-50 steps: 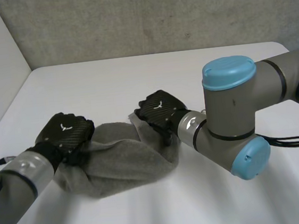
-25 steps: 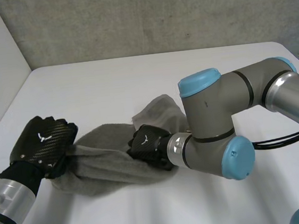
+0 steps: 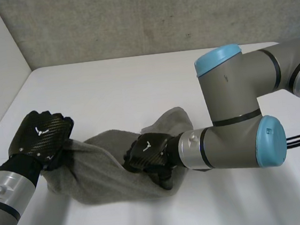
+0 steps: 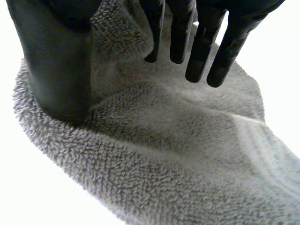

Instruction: Fold the towel.

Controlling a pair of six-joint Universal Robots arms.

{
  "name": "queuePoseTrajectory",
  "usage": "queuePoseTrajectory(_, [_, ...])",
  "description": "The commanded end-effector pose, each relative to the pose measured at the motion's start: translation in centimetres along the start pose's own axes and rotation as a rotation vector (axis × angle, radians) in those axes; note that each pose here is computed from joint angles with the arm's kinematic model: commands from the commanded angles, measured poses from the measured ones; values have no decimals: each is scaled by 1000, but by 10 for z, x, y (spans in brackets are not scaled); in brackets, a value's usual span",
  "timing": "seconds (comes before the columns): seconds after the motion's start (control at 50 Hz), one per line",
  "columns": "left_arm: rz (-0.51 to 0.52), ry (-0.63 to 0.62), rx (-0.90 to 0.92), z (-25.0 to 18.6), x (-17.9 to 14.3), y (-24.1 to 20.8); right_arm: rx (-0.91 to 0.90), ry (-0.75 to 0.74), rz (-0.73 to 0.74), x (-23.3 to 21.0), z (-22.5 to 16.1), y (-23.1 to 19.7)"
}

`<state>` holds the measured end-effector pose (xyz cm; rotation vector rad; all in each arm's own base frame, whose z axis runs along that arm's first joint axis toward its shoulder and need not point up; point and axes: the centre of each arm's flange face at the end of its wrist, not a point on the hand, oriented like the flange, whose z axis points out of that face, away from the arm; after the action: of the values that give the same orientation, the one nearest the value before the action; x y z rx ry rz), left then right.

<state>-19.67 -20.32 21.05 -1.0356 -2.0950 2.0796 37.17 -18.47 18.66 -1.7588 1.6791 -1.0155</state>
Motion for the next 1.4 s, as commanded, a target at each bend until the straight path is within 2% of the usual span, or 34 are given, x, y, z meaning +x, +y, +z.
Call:
queuePoseTrajectory(0.02, [-1,-3,-1,0,-1,0,-43,-59,40,-12,0,10])
queuePoseTrajectory(0.16, [9,-25,22,5,-9,-6,39,-158,67,-12,-16,-12])
queuePoseTrajectory(0.26, [20,-44,70,18,-18,-18,107,-79,66,11,-19,-30])
queuePoseTrajectory(0.3, [23,-34,93,38,-20,-22,146,49,58,33,-14,-39])
queuePoseTrajectory(0.32, [24,-34,93,38,-20,-22,146,50,58,33,-14,-39])
queuePoseTrajectory(0.36, [31,-16,146,59,-18,-36,209,288,19,67,-11,-51])
queuePoseTrajectory(0.38, [31,-16,147,59,-18,-36,210,290,19,68,-11,-52])
queuePoseTrajectory(0.4, [30,-16,171,71,-20,-44,246,450,-4,88,-14,-59])
queuePoseTrajectory(0.42, [30,-16,171,71,-20,-44,246,452,-4,88,-14,-59])
queuePoseTrajectory(0.46, [11,-21,228,91,-25,-63,342,730,-42,114,-28,-80])
queuePoseTrajectory(0.48, [11,-21,228,91,-25,-63,342,732,-42,114,-28,-80])
queuePoseTrajectory(0.5, [-10,-28,254,97,-29,-71,381,816,-49,119,-36,-88])
queuePoseTrajectory(0.52, [-35,-37,279,99,-32,-79,396,833,-52,118,-39,-90])
queuePoseTrajectory(0.58, [-68,-45,286,100,-35,-83,387,811,-51,114,-39,-86])
queuePoseTrajectory(0.62, [-130,-32,272,96,-32,-80,334,721,-46,100,-25,-69])
queuePoseTrajectory(0.64, [-130,-32,272,96,-32,-80,333,720,-46,100,-25,-69])
queuePoseTrajectory(0.68, [-154,-12,240,83,-25,-70,267,601,-20,81,-10,-47])
queuePoseTrajectory(0.86, [-170,-2,157,50,-12,-42,158,414,62,59,7,-15])
queuePoseTrajectory(1.0, [-159,-82,181,15,-33,-40,124,290,104,49,9,-8])
queuePoseTrajectory(1.16, [-139,-54,209,-4,-42,-31,57,124,156,33,25,9])
queuePoseTrajectory(1.28, [-147,-42,193,-5,-42,-25,-40,47,120,20,41,25])
queuePoseTrajectory(1.4, [-150,-34,189,-3,-40,-23,-67,2,77,7,43,23])
